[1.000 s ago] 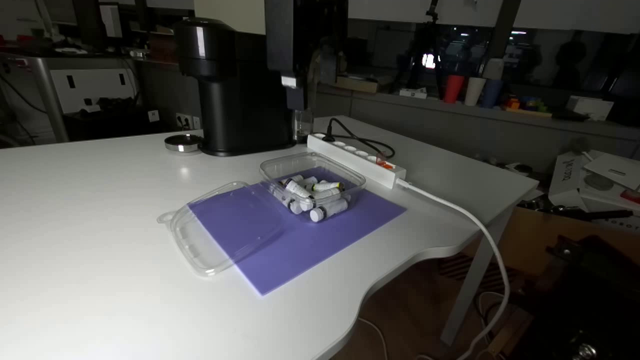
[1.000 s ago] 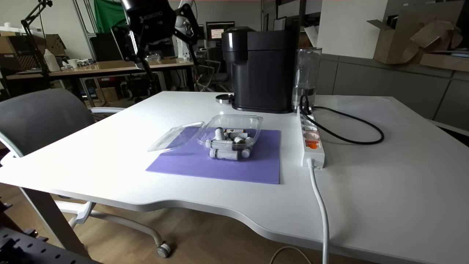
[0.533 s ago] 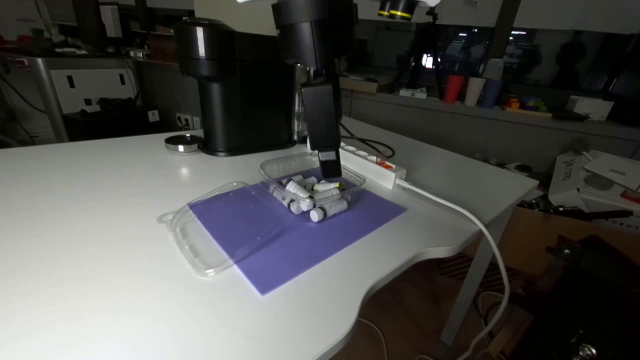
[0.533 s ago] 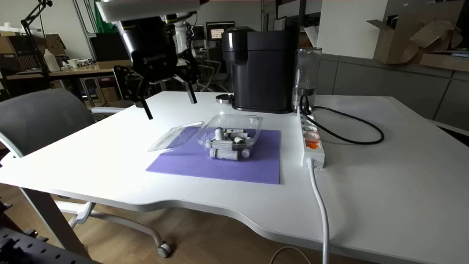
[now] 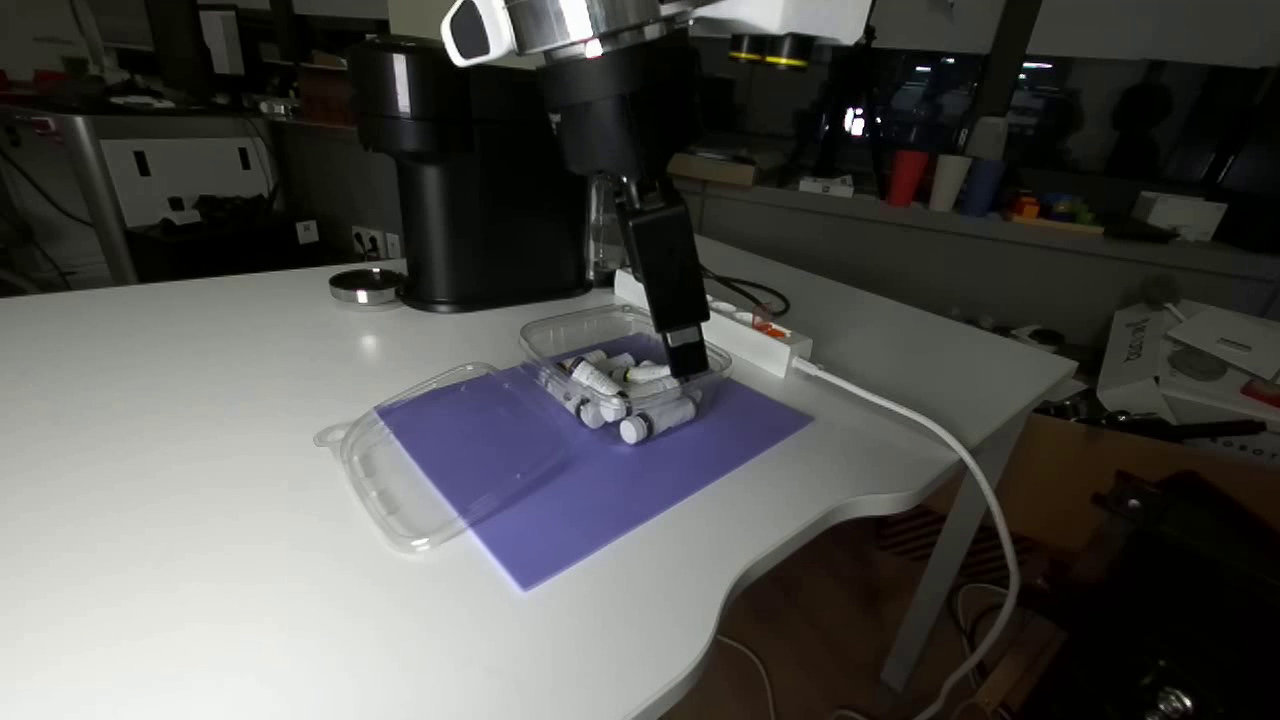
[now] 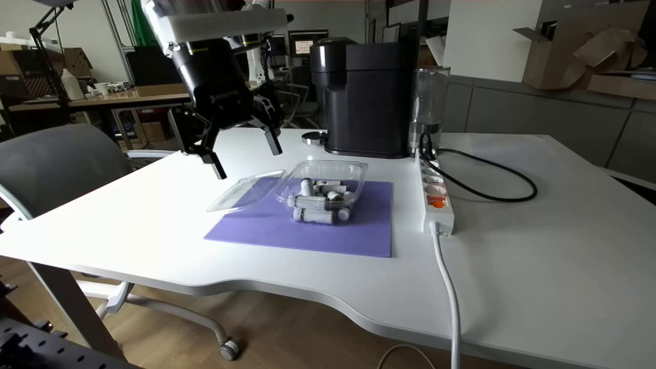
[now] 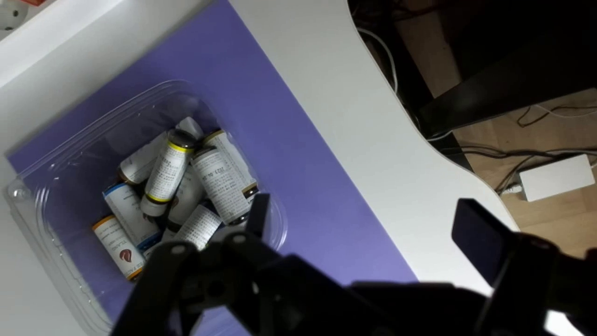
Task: Close the clear container
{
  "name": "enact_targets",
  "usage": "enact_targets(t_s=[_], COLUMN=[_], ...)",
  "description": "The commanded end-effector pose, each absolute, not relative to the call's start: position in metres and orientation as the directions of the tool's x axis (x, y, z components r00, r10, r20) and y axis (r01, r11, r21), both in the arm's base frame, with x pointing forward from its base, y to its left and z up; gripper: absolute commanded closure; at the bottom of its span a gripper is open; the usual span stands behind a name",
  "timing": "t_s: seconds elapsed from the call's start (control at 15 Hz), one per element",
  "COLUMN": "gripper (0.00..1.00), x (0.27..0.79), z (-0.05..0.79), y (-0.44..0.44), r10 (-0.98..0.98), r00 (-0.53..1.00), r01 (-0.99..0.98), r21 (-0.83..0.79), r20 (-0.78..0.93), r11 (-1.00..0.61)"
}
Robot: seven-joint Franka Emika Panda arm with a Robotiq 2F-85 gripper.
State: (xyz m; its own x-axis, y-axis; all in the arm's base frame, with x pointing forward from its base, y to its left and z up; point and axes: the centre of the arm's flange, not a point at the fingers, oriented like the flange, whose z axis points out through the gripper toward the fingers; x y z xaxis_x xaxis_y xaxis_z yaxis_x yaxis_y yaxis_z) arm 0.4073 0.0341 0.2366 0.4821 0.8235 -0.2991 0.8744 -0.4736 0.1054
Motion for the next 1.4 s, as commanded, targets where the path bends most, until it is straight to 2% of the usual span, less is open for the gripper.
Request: enact_targets(t_s=[0.0,0.27,0.47,0.93,1.33], gripper=[0.00,0.00,0.00,0.00,0.00], x=[0.420,0.436,0.446,0.434,0.438], z=[0.221,0.198,0.181,0.186,0.164], y=[0.048,0.074,0.096,0.095,0.107], r10=[0.826,0.865,0.901,0.908,0.910], r00=[0.421,0.291,0.227,0.203,0.264], r01=[0.907,0.944,0.951,0.963,0.920], r21=[0.209,0.270,0.283,0.244,0.367], r20=[-0.375,-0.409,-0.370,-0.366,-0.319], r11=[-0.367,-0.190,-0.124,-0.117,-0.139])
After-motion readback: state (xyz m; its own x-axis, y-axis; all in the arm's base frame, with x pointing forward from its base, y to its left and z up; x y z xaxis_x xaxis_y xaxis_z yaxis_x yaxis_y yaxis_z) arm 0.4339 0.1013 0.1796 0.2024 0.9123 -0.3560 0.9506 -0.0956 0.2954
